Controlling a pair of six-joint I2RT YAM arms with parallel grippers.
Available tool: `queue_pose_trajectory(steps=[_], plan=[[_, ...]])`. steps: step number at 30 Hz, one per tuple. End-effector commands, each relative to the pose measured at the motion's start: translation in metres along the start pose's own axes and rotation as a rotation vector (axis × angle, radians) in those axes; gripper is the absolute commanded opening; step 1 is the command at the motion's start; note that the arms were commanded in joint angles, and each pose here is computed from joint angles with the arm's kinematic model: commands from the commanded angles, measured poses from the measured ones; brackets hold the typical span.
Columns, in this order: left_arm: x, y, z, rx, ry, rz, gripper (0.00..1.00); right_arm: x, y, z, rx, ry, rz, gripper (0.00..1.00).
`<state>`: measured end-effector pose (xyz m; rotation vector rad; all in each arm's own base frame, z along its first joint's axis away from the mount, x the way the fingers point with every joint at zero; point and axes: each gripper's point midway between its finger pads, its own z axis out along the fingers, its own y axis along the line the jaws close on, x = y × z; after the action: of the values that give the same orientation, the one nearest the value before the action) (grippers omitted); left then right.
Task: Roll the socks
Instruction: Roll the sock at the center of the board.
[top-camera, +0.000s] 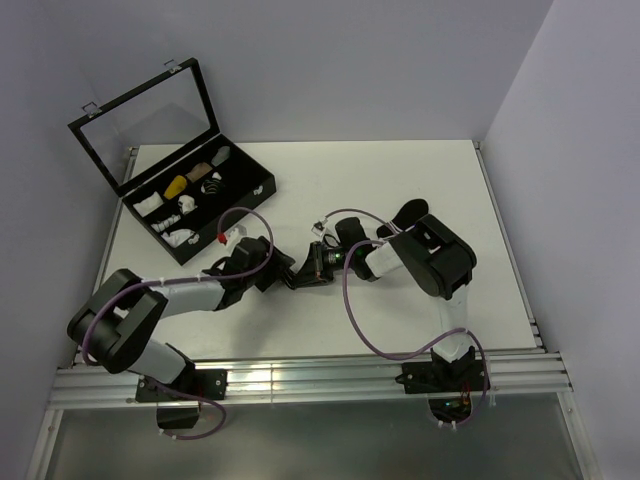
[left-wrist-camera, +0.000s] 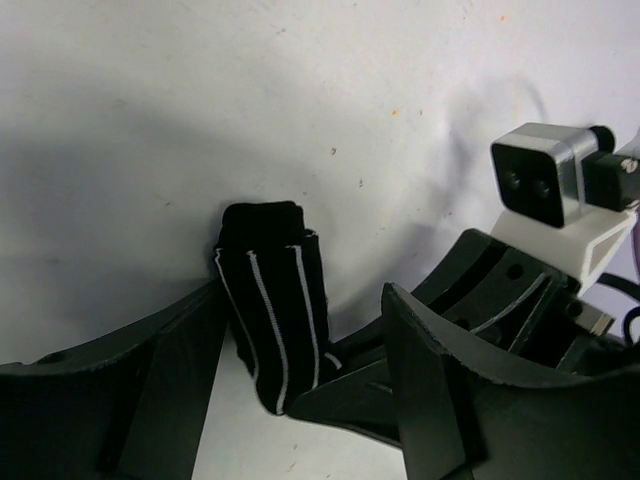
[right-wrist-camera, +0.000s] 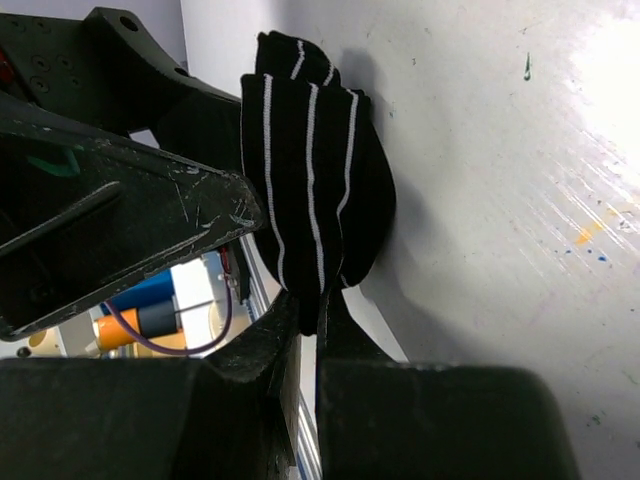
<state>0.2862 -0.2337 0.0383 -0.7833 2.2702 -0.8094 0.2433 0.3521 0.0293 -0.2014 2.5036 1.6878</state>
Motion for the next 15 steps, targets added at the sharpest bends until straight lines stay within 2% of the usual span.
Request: queue_pose_trajectory(steps=[1, 9, 15], plan=[[0.014, 0.020, 0.008, -0.082, 0.051, -0.017, 0.69, 0.000, -0.009, 0.000, 0.009, -0.008, 0.031, 0.00], [0.026, 0.043, 0.007, -0.183, 0.089, -0.046, 0.69, 0.000, -0.021, -0.003, 0.027, -0.040, 0.100, 0.00], [0.031, 0.050, 0.004, -0.229, 0.112, -0.012, 0.70, 0.001, -0.026, -0.004, 0.020, -0.060, 0.158, 0.00]])
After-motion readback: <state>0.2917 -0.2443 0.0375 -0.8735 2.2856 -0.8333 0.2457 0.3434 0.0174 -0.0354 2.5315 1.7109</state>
